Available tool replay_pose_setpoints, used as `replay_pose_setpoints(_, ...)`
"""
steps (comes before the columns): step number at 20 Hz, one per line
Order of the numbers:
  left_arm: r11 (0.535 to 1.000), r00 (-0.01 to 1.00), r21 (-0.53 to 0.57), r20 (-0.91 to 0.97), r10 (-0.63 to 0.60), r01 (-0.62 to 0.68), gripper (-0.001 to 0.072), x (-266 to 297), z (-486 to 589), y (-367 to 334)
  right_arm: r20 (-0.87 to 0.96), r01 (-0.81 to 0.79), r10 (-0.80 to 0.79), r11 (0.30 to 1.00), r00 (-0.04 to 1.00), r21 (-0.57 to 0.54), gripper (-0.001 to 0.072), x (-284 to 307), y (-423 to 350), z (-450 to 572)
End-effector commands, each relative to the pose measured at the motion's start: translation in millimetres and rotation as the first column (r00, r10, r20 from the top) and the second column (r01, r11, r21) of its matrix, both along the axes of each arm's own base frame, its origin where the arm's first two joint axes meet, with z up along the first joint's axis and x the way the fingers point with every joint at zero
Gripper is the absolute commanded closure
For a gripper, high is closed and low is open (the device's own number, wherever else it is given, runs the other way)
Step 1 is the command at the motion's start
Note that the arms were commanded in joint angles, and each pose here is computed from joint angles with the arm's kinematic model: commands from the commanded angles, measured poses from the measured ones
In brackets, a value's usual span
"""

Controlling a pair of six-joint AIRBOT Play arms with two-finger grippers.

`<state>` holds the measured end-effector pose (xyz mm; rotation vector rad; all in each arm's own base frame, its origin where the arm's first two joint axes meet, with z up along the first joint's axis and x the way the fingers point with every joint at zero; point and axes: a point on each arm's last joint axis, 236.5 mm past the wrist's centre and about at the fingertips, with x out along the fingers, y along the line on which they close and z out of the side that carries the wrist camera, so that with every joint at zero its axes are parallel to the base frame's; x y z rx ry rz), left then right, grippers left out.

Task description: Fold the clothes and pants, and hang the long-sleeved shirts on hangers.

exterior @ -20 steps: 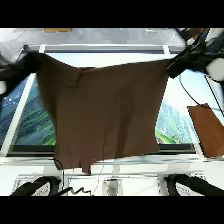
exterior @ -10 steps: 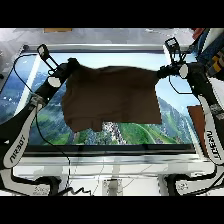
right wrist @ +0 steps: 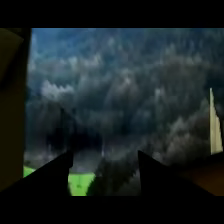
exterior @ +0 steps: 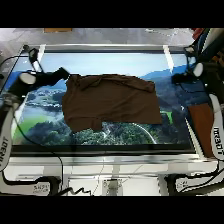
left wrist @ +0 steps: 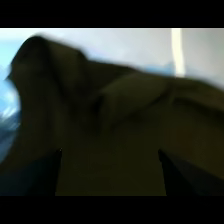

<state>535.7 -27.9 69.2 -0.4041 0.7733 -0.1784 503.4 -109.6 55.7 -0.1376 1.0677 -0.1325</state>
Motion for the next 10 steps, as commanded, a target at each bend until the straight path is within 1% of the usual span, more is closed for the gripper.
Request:
replay_pose_setpoints(1,0.999,0.952,0.015,-0.306,-0.03,0.037,0.0025,-82,-43,54,-0.193,0.12,-0.094,0.984,0.977,0.128,0.0272,-57,-35,-21)
replay_pose_setpoints(2,1.0,0.945,0.007,-0.328,-0.018,0.021,0.0091,-97,-54,61,-0.201,0.147,-0.111,0.974,0.973,0.172,0.0272,-63,-38,-22)
replay_pose_setpoints(3,1.0,0.938,-0.008,-0.345,-0.023,0.022,0.0107,-114,-68,59,-0.21,0.169,-0.126,0.965,0.97,0.202,0.0272,-68,-43,-23)
replay_pose_setpoints(6,0.992,0.914,-0.114,-0.394,-0.096,0.055,0.0107,-162,-108,24,-0.207,0.207,-0.159,0.95,0.965,0.232,0.0272,-73,-54,-22)
replay_pose_setpoints(8,0.982,0.907,-0.187,-0.41,-0.1,0.024,0.0108,-178,-131,7,-0.206,0.207,-0.16,0.95,0.965,0.233,0.0272,-73,-55,-22)
replay_pose_setpoints(10,0.978,0.908,-0.21,-0.409,-0.091,0.003,0.0108,-186,-147,1,-0.19,0.196,-0.15,0.947,0.97,0.255,0.0272,-68,-48,-21)
